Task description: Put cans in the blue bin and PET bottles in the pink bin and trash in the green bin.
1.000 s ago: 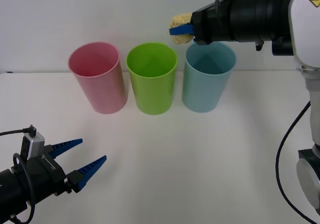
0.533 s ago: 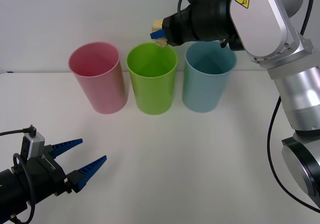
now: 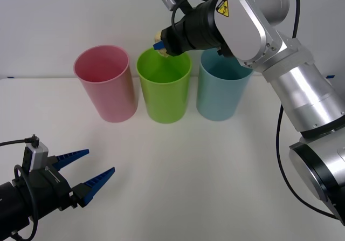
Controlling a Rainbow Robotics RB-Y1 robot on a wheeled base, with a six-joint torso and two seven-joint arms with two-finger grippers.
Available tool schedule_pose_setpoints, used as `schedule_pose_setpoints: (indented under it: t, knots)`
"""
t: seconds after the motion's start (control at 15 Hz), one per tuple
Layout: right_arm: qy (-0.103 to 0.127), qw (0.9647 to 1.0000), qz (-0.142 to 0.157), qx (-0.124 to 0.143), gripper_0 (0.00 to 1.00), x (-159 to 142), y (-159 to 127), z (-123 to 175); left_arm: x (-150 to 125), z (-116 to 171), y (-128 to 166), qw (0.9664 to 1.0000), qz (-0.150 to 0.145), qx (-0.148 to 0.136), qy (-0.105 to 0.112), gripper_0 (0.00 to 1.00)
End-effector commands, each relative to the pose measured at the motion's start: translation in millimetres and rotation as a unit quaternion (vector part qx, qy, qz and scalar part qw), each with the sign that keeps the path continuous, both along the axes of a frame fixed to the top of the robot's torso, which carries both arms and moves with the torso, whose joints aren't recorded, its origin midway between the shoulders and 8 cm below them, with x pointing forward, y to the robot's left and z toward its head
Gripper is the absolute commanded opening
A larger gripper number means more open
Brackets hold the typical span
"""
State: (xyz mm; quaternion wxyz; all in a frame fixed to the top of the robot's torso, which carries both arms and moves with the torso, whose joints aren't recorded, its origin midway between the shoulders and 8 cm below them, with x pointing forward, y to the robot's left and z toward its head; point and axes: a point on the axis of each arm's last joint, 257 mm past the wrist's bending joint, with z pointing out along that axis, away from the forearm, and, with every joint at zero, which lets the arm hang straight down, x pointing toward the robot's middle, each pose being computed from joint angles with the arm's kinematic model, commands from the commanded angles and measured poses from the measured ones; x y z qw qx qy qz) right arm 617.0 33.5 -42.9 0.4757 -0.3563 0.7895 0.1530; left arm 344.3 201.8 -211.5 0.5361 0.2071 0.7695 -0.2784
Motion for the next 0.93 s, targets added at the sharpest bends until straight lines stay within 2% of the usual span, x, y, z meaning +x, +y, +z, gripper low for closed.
schedule_pose_setpoints:
  t: [0.07, 0.13, 0.2, 0.27, 0.33, 0.6, 0.93]
  knots:
    - [0.000, 1.0000, 0.004, -0.001, 0.00, -2.0, 5.1, -1.7, 0.0, 0.0, 0.0, 1.0000, 0.000, 0.000, 0.000, 1.00]
    - [-0.001, 1.0000, 0.003, -0.001, 0.00, -1.6, 4.6, -1.3, 0.0, 0.0, 0.0, 1.0000, 0.000, 0.000, 0.000, 1.00]
    - [-0.001, 1.0000, 0.003, -0.005, 0.12, -1.4, 3.2, -4.9, 0.0, 0.0, 0.0, 1.0000, 0.000, 0.000, 0.000, 1.00]
    - [-0.008, 0.9998, 0.010, -0.014, 0.72, -1.8, 4.0, -7.5, 0.0, 0.0, 0.0, 1.0000, 0.000, 0.000, 0.000, 1.00]
    - [-0.007, 0.9998, 0.010, -0.015, 0.88, -1.8, 2.7, -10.2, 0.0, 0.0, 0.0, 1.0000, 0.000, 0.000, 0.000, 1.00]
    - [-0.014, 0.9996, 0.013, -0.021, 0.98, -1.0, 2.1, -9.9, 0.0, 0.0, 0.0, 1.0000, 0.000, 0.000, 0.000, 1.00]
    - [-0.014, 0.9996, 0.013, -0.021, 1.00, -1.0, 2.1, -9.9, 0.0, 0.0, 0.0, 1.0000, 0.000, 0.000, 0.000, 1.00]
